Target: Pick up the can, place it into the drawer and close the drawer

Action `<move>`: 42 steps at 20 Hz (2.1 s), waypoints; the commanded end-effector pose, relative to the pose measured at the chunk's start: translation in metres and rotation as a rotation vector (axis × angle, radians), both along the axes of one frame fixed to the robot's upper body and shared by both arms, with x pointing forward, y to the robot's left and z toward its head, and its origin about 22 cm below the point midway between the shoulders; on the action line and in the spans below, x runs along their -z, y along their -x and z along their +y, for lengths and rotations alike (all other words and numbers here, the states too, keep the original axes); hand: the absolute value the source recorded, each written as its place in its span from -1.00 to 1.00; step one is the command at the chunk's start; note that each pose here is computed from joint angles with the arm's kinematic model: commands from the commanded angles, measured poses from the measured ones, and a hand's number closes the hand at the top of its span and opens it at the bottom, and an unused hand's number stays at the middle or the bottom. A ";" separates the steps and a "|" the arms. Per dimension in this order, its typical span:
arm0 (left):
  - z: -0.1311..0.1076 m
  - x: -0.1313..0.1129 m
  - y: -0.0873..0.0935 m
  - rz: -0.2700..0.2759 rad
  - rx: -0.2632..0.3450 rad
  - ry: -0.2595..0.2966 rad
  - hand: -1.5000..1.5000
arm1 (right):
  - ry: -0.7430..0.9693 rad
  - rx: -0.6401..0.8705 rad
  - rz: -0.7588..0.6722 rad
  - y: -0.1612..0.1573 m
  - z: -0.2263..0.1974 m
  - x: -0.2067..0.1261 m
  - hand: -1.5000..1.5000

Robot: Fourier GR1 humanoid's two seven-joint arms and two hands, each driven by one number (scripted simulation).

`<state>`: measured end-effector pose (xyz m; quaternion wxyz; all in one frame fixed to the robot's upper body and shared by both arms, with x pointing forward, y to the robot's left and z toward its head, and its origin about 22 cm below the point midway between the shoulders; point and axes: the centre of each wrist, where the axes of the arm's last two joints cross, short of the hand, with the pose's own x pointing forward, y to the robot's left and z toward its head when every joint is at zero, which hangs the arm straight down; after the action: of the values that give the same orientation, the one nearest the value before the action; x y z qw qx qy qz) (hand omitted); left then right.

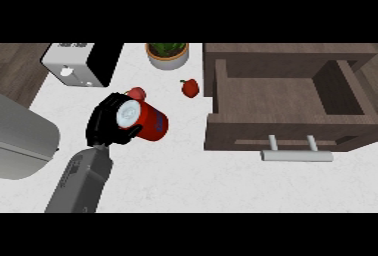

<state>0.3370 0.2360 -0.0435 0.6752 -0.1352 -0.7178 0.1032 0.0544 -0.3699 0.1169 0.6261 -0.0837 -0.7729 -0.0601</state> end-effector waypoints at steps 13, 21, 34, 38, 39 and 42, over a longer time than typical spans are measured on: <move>-0.079 -0.164 -0.011 -0.078 -0.015 -0.089 1.00 | -0.023 -0.011 -0.019 0.001 0.005 0.003 -1.00; -0.099 -0.202 -0.039 -0.112 -0.029 -0.104 1.00 | 0.000 -0.027 0.013 -0.005 0.010 -0.017 -1.00; -0.177 -0.254 -0.063 -0.099 -0.014 -0.140 1.00 | -0.036 -0.011 -0.017 -0.019 -0.003 0.007 -1.00; -0.193 -0.260 -0.075 -0.127 -0.011 -0.165 1.00 | -0.016 -0.023 -0.020 -0.014 0.002 0.000 -1.00; -0.211 -0.252 -0.065 -0.122 -0.024 -0.181 1.00 | -0.035 -0.036 -0.020 -0.014 0.011 0.003 -1.00; -0.218 -0.271 -0.075 -0.093 0.004 -0.167 1.00 | -0.022 -0.048 -0.039 -0.031 0.017 -0.003 -1.00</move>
<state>0.4053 0.0324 0.2158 0.6436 -0.0820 -0.7601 0.0375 0.0745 -0.3636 0.1158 0.6190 -0.0617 -0.7807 -0.0596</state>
